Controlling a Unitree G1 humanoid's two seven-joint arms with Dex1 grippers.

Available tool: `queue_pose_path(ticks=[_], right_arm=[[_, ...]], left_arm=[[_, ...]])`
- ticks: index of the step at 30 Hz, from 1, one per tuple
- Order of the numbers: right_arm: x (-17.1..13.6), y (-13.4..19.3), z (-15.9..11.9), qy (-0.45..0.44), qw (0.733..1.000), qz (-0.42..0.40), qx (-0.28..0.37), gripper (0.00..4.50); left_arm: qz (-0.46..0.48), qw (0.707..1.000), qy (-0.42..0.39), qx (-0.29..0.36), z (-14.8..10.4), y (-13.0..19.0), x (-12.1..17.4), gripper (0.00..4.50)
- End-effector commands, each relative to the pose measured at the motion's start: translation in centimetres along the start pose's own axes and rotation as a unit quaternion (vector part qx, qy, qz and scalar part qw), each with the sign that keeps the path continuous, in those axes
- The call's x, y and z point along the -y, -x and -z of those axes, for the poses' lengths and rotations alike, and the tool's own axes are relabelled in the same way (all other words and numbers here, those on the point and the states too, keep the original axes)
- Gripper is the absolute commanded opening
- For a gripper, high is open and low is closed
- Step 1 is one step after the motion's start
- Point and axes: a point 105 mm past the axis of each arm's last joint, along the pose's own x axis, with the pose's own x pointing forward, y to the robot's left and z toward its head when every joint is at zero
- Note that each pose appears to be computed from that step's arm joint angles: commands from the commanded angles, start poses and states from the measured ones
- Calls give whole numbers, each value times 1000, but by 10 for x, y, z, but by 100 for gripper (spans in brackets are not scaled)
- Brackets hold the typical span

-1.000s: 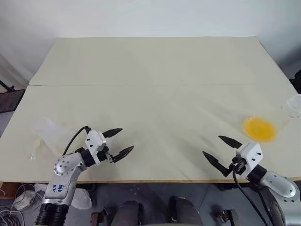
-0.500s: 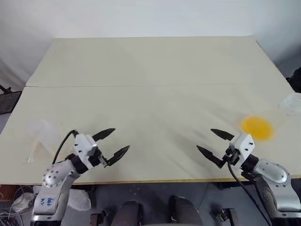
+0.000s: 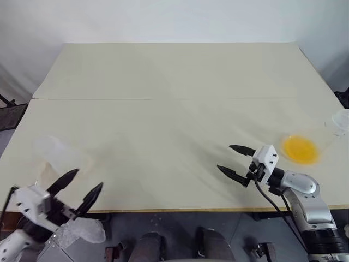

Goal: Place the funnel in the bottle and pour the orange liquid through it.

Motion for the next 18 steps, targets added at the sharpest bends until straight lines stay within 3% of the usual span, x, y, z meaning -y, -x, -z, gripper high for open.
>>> queue_pose_path(ticks=[1, 10, 18], right_arm=[[-4, -5, -4, -2, 1000, -15, 15, 447], [-4, -15, -5, -2, 999, -31, 19, 447], [-5, -15, -6, -1, 999, -30, 19, 447]], left_arm=[[-48, 998, -25, 12, -15, 21, -12, 450], [-129, 989, -62, 38, -44, 39, -41, 450], [-113, 990, -72, 41, -46, 15, -54, 450]])
